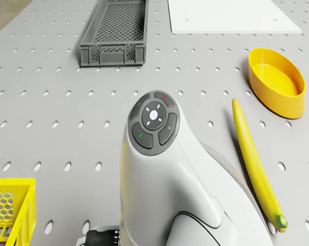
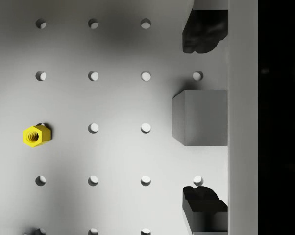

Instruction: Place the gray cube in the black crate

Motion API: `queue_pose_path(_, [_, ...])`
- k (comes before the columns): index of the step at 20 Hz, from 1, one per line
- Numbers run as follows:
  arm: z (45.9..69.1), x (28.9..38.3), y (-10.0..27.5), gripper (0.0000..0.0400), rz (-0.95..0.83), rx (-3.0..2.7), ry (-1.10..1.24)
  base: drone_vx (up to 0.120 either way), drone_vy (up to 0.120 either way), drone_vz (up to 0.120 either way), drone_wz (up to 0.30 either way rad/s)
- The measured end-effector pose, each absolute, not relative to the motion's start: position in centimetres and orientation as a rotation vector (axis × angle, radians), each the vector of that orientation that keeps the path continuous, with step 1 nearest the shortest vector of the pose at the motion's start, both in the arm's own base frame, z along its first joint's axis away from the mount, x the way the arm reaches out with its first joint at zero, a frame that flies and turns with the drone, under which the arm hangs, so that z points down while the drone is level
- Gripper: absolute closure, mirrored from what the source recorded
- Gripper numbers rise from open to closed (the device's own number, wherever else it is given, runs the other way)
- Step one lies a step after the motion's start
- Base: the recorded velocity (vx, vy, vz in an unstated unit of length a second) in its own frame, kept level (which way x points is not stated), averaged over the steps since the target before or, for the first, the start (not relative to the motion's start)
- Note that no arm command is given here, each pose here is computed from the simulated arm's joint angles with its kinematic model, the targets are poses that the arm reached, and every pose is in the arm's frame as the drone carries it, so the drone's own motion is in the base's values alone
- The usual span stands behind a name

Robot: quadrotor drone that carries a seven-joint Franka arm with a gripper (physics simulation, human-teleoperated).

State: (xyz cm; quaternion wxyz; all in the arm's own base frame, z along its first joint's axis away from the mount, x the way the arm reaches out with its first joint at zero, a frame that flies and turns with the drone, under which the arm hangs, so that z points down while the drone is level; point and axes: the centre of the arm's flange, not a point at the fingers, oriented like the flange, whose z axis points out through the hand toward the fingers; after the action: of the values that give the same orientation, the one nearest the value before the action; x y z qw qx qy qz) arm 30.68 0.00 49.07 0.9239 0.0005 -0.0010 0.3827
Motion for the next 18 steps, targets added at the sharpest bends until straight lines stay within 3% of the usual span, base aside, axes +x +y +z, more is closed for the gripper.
queue_pose_path(3, [49.1,30.68,0.0,0.0000,0.785,0.001,-0.002,0.093,0.000,0.000,0.000])
queue_pose_path(15, [52.6,30.71,0.0,0.0000,0.786,0.001,-0.002,0.000,0.000,0.000,0.000])
queue_pose_path(18, [53.3,31.18,0.0,0.0000,0.786,0.001,-0.002,0.000,0.000,0.000,0.000])
